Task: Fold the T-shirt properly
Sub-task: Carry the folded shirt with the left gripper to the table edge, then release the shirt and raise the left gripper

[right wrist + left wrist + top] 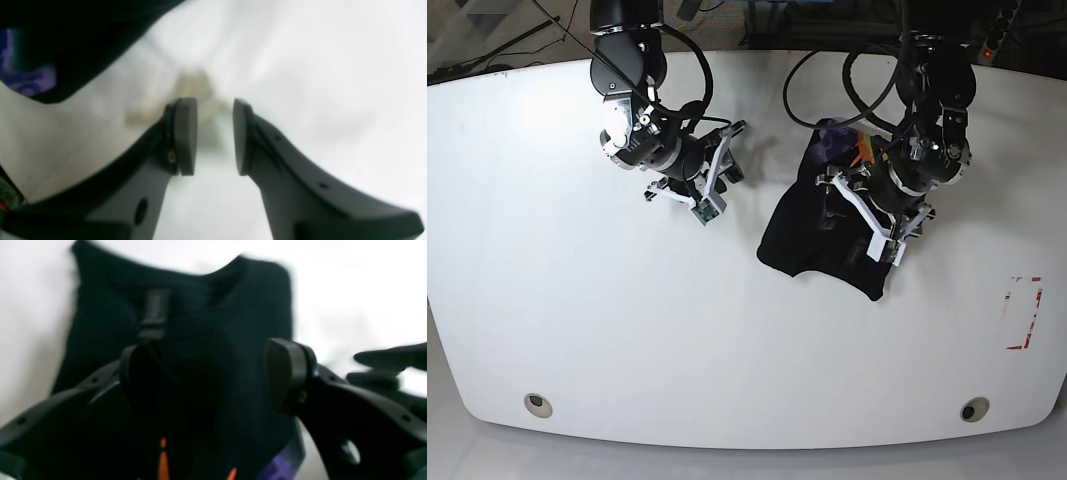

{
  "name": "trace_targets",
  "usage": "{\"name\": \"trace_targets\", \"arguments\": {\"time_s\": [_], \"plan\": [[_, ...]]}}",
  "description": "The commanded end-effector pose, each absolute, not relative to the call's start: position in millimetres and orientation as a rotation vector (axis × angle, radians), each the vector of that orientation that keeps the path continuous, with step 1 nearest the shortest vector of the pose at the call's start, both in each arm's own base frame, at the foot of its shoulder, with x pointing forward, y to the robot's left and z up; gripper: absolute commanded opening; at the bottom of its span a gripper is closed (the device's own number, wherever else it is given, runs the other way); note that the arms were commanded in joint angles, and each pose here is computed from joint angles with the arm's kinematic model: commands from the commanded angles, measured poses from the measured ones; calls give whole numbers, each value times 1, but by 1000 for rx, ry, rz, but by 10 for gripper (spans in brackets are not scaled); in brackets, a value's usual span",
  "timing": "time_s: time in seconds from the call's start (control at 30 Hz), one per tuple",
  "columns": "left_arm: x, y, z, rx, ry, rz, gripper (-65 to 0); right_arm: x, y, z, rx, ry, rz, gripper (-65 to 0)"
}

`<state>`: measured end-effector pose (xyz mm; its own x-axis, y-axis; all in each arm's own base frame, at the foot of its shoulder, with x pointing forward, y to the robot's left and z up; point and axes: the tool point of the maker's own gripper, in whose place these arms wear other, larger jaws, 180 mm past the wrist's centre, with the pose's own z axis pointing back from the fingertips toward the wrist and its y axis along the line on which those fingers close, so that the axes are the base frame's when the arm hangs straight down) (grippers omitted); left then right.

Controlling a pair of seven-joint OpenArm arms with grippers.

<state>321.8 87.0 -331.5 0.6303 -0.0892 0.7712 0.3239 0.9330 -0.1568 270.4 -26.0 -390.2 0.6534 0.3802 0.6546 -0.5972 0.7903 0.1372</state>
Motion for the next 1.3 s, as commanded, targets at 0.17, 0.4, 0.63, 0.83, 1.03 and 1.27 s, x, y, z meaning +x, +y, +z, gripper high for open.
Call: {"name": "trace_targets", "arguments": {"time_s": [0.17,0.4,0.63,0.83,1.03,1.27], "plan": [[321,93,-378,-236,-817,-296,-203,278,-29,-381,365,-694,568,-484],[299,127,-446,-181,-693,-250,-203,278,-36,-380,346,-695,575,-484],[298,189,-446,-55,-665,-272,-203,281,-43,-379,335,-700,558,-484],[282,290,-451,75,-567,-252,-204,284,-47,-376,326,-713,552,-484],[264,376,-437,152,-525,-209,-204,285,-49,-371,315,-727,559,-484],[252,457,-408,273,-527,-153,-204,285,-50,-369,308,-733,567,-484]]}}
